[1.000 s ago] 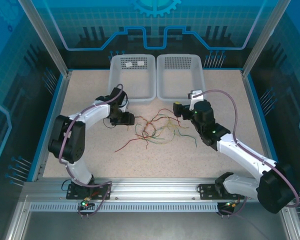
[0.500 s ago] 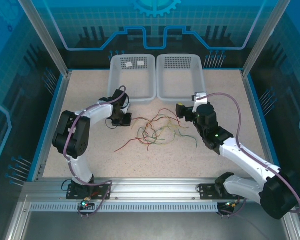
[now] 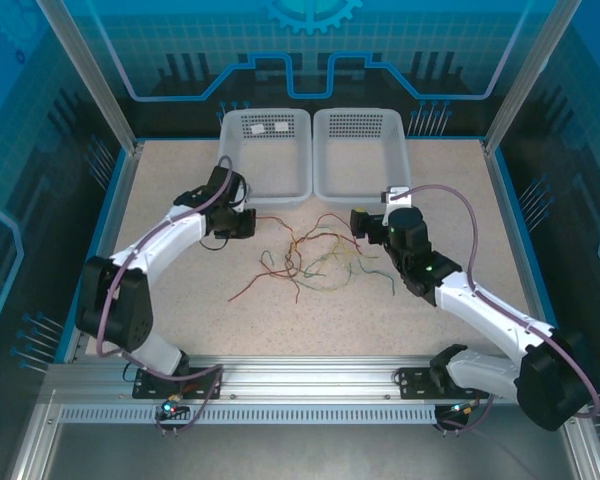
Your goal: Untangle the cables
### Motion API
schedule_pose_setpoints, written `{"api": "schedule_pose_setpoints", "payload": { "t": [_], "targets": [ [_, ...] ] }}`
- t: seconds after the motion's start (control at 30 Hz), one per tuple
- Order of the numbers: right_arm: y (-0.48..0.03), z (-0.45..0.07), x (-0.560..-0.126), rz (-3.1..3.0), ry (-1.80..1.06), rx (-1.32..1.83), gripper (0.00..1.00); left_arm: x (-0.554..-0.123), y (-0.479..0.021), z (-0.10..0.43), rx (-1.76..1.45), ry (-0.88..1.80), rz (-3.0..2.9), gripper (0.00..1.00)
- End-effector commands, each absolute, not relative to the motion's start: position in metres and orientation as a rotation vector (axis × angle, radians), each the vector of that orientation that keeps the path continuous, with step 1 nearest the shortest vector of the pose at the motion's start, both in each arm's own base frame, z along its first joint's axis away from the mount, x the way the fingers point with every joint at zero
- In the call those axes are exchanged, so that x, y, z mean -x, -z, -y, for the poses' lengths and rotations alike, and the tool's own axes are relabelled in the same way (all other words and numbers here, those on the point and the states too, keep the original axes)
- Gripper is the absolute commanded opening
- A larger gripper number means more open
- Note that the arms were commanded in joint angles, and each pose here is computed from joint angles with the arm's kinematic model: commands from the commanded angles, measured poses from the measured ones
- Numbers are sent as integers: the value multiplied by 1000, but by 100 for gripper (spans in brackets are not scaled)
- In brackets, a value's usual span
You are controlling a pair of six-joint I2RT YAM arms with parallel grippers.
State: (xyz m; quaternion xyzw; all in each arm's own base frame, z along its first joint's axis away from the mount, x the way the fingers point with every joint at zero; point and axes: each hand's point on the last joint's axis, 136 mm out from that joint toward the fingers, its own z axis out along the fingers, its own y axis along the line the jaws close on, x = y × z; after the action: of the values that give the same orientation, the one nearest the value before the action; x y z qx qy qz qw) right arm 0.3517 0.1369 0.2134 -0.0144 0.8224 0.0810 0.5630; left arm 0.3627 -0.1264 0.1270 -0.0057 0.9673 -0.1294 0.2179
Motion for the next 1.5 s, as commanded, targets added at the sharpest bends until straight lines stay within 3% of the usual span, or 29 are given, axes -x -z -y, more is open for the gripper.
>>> {"api": "schedule_pose_setpoints", "payload": {
  "t": [0.0, 0.3, 0.47, 0.63, 0.77, 0.87, 1.13, 1.47],
  "targets": [
    [-229, -139, -358, -1898, -212, 0, 95, -354, -143, 124, 44, 375, -2647, 0],
    [-232, -154, -364, -1876, -264, 45, 95, -349, -221, 144, -77, 582, -2348, 0],
    [-250, -165, -359, -1791, -348, 101, 95, -331, -268, 169, -285, 742, -2127, 0],
    [-277, -143, -360, -1775, -518, 2, 95, -304, -294, 189, -538, 776, -1897, 0],
    [-301, -144, -361, -1815, -838, 4, 94, -295, -297, 196, -651, 739, -1769, 0],
    [-315, -177, -350, -1841, -1002, 230, 93, -290, -305, 204, -696, 774, -1659, 0],
    [-279, -239, -356, -2197, -1457, 278, 87, -278, -311, 224, -864, 697, -1418, 0],
    [-264, -287, -320, -2311, -1651, 424, 86, -289, -301, 226, -885, 623, -1433, 0]
  ]
}}
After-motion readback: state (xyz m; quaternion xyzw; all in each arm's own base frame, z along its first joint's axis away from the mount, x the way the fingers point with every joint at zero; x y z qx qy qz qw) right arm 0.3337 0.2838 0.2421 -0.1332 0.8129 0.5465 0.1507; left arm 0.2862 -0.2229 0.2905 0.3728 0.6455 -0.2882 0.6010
